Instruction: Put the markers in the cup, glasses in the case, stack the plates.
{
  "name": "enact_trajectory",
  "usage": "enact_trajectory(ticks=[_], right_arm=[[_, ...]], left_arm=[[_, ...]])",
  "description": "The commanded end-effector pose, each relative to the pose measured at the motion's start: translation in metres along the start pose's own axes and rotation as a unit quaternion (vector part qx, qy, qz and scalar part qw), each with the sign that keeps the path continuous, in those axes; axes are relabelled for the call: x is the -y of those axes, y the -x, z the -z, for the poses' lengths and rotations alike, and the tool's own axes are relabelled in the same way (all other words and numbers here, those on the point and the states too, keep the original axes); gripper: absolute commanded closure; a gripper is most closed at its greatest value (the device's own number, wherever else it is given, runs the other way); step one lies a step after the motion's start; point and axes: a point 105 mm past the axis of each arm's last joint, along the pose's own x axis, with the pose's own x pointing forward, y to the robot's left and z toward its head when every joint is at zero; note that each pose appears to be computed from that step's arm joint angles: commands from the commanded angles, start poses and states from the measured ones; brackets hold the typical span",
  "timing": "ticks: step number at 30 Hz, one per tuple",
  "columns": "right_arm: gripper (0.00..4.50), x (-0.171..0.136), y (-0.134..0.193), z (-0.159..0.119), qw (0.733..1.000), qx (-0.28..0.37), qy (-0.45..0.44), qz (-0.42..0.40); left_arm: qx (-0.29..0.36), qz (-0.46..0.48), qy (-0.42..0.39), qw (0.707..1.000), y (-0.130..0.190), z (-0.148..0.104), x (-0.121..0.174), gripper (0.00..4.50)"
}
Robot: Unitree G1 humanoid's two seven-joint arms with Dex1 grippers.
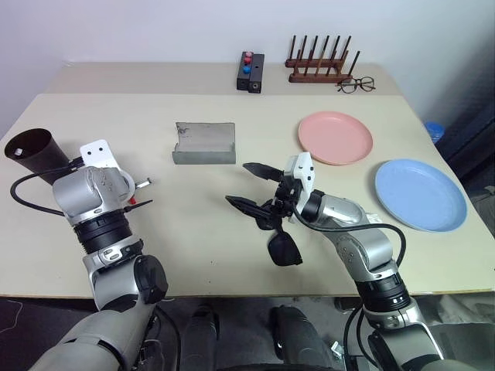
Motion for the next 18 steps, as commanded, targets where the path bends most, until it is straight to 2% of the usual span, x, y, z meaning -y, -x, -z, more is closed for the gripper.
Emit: enact_trajectory(ticks=[1,3,5,7,9,12,16,18], right_arm=[[0.00,-0.001,-0.003,-0.015,0.999,0.024,0.023,-0.009],[0.00,-0.001,-0.003,-0.015,0.999,0.024,0.023,-0.011],[0.00,-0.002,-0.004,-0.014,0.999,0.025,0.023,-0.013],[0.00,-0.003,-0.004,-0.015,0.999,0.025,0.023,-0.014],[0.00,-0.003,-0.005,-0.015,0.999,0.026,0.024,-0.015],[0.00,-0.003,-0.005,-0.016,0.999,0.028,0.024,-0.015],[0.00,-0.003,-0.007,-0.022,0.999,0.040,0.020,-0.016],[0.00,-0.002,-0.008,-0.024,0.999,0.045,0.018,-0.016]], left_arm=[[0.017,0.018,0.007,1.000,0.004,-0.007,0.005,4.47],[0.058,0.047,-0.005,0.997,0.010,-0.018,0.014,4.47],[0.126,0.087,-0.009,0.988,0.021,-0.037,0.026,4.47],[0.233,0.136,0.008,0.963,0.045,-0.070,0.035,4.47],[0.343,0.101,-0.001,0.934,0.067,-0.100,0.018,4.47],[0.452,-0.018,-0.056,0.890,0.088,-0.127,-0.017,4.47],[0.543,-0.129,-0.105,0.823,0.111,-0.148,-0.049,4.47],[0.559,-0.164,-0.127,0.803,0.112,-0.152,-0.060,4.47]])
